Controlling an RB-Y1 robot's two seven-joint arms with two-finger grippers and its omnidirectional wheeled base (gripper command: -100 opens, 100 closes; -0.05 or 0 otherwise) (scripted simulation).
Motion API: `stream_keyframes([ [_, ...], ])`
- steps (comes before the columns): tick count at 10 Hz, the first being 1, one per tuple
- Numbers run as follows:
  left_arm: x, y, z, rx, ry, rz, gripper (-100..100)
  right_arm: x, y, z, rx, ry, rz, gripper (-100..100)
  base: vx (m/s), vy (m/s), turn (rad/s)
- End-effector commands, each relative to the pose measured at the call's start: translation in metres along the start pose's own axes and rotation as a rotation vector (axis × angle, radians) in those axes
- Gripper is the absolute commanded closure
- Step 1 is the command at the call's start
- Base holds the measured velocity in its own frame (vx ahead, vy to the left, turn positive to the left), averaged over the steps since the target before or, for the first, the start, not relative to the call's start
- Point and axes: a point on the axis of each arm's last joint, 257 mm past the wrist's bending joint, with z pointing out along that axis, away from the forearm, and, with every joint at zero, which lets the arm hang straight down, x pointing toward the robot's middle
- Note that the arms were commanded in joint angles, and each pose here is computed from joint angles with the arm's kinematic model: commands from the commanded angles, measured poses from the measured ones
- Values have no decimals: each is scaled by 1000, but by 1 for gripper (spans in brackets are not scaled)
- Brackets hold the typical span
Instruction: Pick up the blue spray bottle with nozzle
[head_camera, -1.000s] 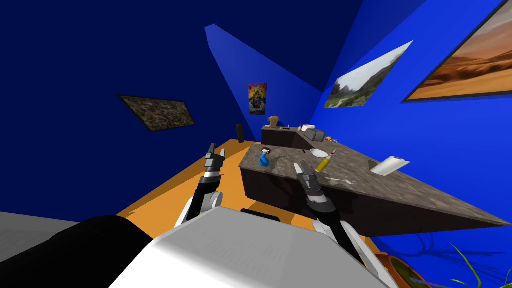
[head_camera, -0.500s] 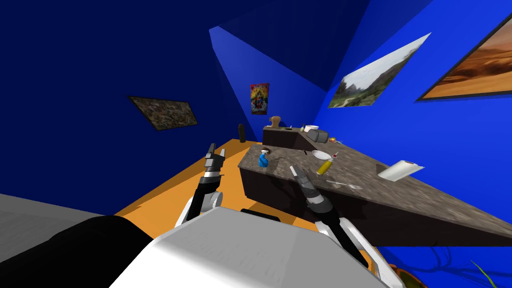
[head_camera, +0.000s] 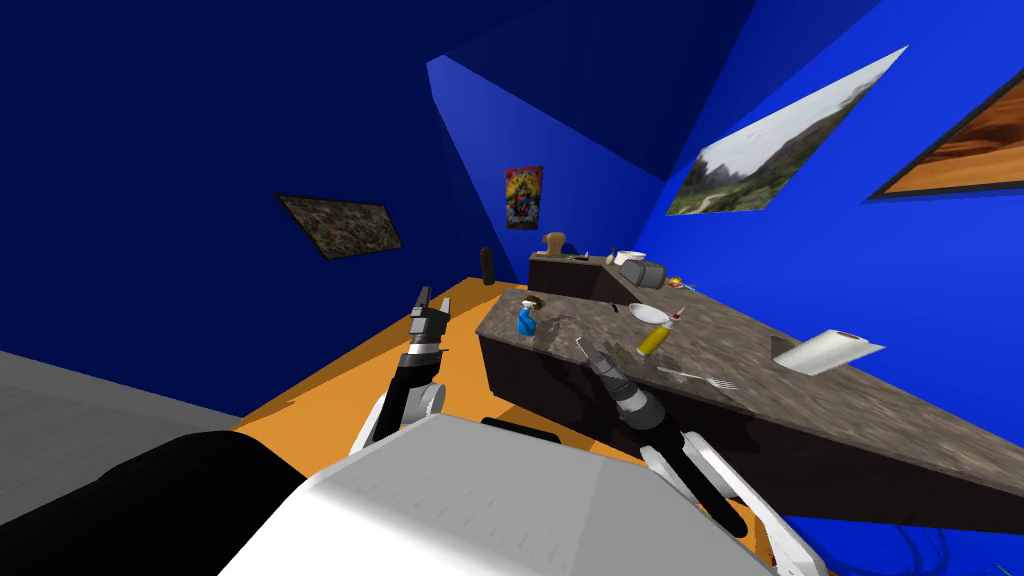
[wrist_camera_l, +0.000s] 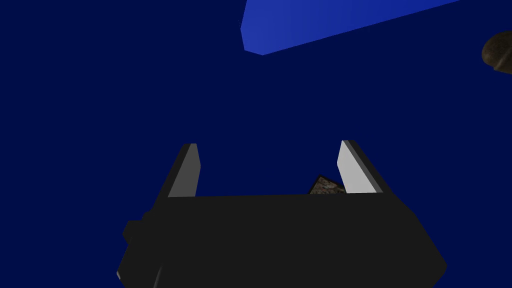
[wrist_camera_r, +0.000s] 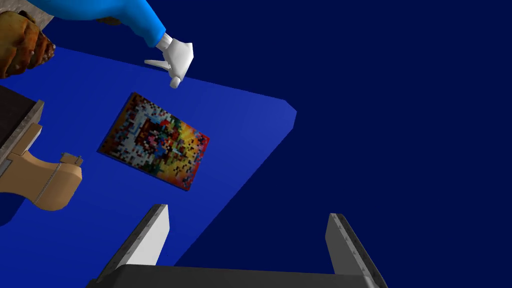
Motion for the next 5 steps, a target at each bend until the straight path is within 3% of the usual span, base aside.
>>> stream_keyframes([
  [1, 0, 0, 0, 0, 0, 0, 0, 9, -8, -4, 10, 68, -32, -100, 20, -44, 115],
  [4, 0, 0, 0, 0, 0, 0, 0, 18, -17, -11, 23, 144, -70, -100, 14, -36, 80],
  [5, 0, 0, 0, 0, 0, 0, 0, 25, -25, -17, 34, 200, -97, -100, 15, -32, 136],
])
